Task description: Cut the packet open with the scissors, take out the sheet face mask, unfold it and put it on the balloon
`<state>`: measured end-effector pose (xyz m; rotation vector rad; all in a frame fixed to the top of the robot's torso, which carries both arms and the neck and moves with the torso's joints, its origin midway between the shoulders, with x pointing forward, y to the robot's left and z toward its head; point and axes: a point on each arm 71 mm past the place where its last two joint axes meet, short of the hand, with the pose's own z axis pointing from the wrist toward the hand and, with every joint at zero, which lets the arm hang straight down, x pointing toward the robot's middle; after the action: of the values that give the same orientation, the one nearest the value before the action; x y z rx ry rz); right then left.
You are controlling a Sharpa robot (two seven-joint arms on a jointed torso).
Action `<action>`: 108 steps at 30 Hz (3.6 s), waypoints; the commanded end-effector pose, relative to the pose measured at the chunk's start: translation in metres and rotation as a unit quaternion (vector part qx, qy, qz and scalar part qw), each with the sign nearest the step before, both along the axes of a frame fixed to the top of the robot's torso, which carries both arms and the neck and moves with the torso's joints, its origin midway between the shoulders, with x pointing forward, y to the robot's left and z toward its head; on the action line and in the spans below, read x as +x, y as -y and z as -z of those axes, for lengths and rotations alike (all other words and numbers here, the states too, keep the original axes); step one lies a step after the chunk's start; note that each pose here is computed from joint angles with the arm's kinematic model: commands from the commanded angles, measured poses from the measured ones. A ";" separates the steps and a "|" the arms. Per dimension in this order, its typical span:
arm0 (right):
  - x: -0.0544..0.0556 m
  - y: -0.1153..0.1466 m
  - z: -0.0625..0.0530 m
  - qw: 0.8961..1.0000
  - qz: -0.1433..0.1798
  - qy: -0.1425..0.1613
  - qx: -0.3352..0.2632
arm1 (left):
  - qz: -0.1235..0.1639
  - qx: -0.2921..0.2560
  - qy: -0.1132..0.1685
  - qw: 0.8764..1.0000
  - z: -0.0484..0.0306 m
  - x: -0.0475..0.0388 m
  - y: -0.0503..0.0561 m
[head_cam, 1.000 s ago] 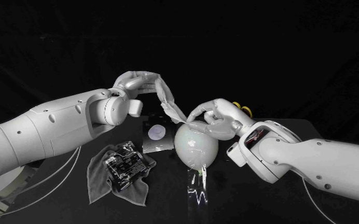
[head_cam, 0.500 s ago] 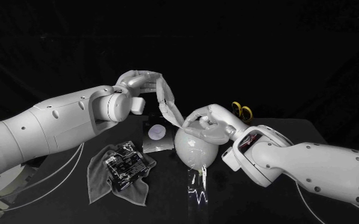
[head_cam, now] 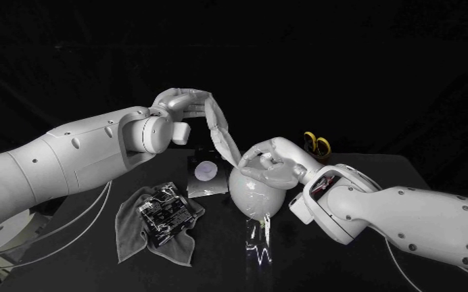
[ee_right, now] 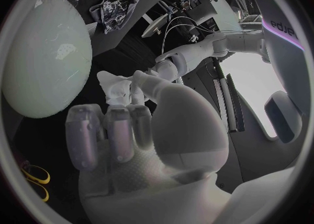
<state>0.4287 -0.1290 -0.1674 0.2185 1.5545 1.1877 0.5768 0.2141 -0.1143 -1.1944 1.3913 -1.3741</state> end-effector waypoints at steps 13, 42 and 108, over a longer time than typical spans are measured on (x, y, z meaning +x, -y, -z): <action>-0.002 -0.004 0.006 1.000 -0.005 -0.004 -0.002 | -0.006 -0.004 0.007 1.000 -0.0066 0.0023 0.003; 0.007 -0.010 0.009 0.999 -0.002 -0.027 0.034 | 0.130 -0.051 0.035 0.990 -0.0140 -0.0103 0.029; 0.073 0.006 -0.009 0.995 0.041 -0.062 0.072 | 0.193 -0.071 0.062 0.977 -0.0198 -0.0239 0.026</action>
<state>0.5018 -0.1363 -0.1579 0.4536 1.5367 1.2291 0.5539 0.1907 -0.0975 -0.9616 1.5136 -1.7848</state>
